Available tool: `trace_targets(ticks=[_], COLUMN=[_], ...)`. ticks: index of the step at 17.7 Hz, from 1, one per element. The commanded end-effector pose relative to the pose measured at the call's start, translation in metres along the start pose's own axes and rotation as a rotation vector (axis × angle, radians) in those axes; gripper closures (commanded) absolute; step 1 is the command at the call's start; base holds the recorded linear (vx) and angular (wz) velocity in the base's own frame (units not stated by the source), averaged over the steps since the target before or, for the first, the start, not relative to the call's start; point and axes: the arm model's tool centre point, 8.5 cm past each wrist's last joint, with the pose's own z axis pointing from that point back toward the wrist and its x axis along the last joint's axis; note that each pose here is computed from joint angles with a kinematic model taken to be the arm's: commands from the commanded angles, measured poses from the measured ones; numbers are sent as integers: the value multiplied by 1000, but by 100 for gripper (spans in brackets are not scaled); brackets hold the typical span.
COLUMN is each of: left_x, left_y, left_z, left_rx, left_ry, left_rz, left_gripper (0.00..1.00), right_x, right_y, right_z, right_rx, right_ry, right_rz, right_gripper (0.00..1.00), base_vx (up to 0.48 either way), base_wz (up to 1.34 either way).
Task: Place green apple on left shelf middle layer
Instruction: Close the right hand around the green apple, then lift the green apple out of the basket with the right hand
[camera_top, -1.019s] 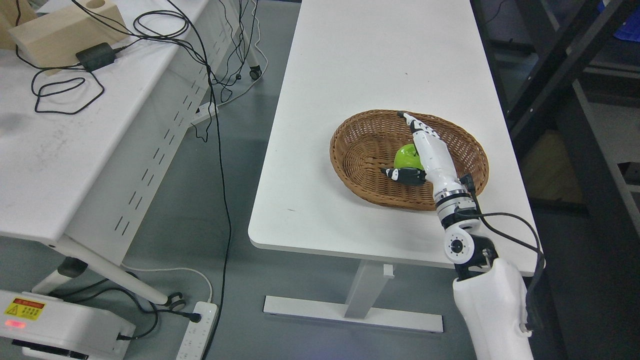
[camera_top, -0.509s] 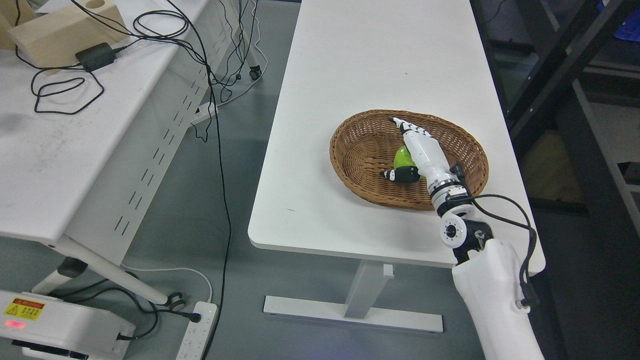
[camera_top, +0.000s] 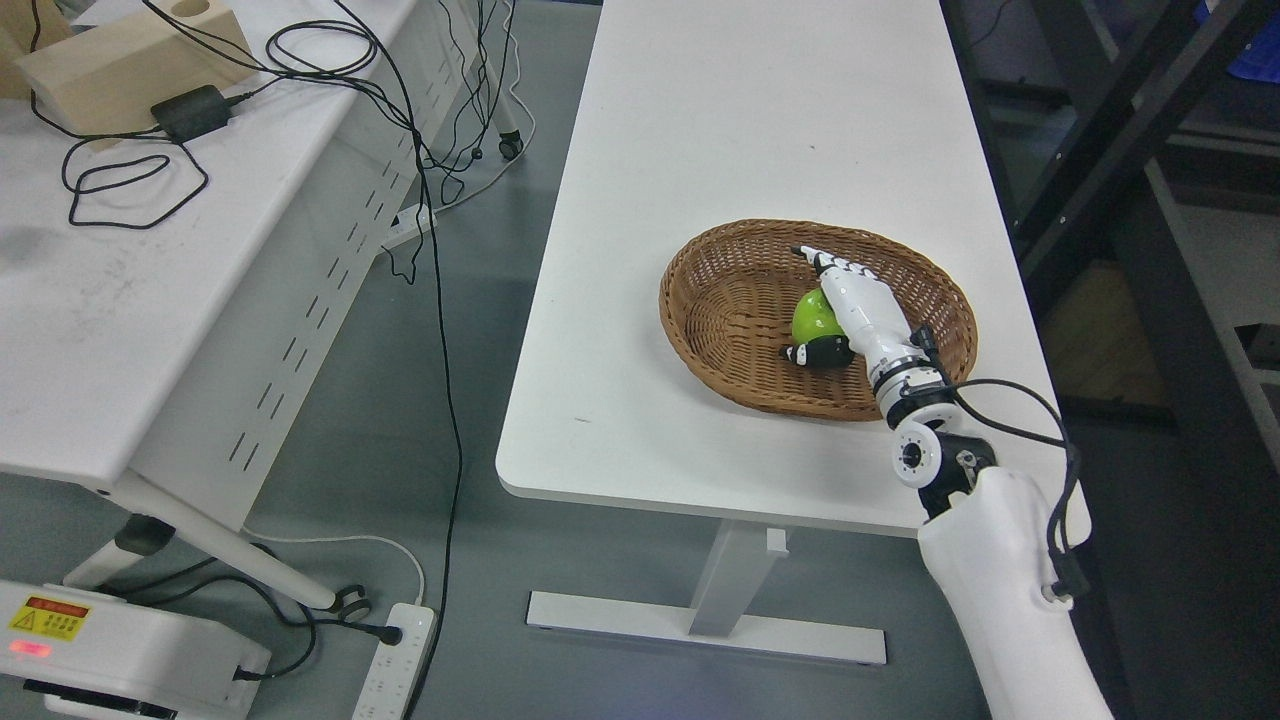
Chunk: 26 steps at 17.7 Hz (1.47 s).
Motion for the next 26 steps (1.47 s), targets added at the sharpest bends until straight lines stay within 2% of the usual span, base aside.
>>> trace_targets(ticks=[1, 4, 5, 7, 10, 13, 17, 22, 26], left_x=[14, 14, 14, 14, 14, 14, 14, 14, 14], left_y=[11, 11, 11, 11, 11, 11, 11, 11, 11], left_z=[2, 2, 2, 2, 2, 2, 2, 2, 2], left_rx=[16, 16, 16, 16, 16, 16, 16, 16, 16], left_ry=[-23, -23, -22, -22, -22, -23, -22, -23, -23], left_rz=[-3, -3, -5, -5, -5, -3, -5, -3, -3], left_gripper=[0, 0, 0, 0, 0, 0, 0, 0, 0], right_x=[-21, -21, -20, -23, -32, -39, -65, -80, -78], right_y=[6, 4, 2, 0, -9, -35, -63, -103, -99], right_z=[4, 4, 3, 3, 5, 10, 23, 52, 69], right_rx=[26, 21, 18, 13, -13, -28, -77, -287, -414], right_ry=[34, 35, 33, 37, 56, 18, 7, -89, -80], right_rz=[26, 19, 18, 15, -82, -418, -715, -875, -874], right_gripper=[59, 78, 81, 100, 100, 100, 100, 100, 100], base_vx=[0, 0, 0, 0, 0, 0, 0, 1, 0], base_wz=[0, 0, 0, 0, 0, 0, 0, 0, 3])
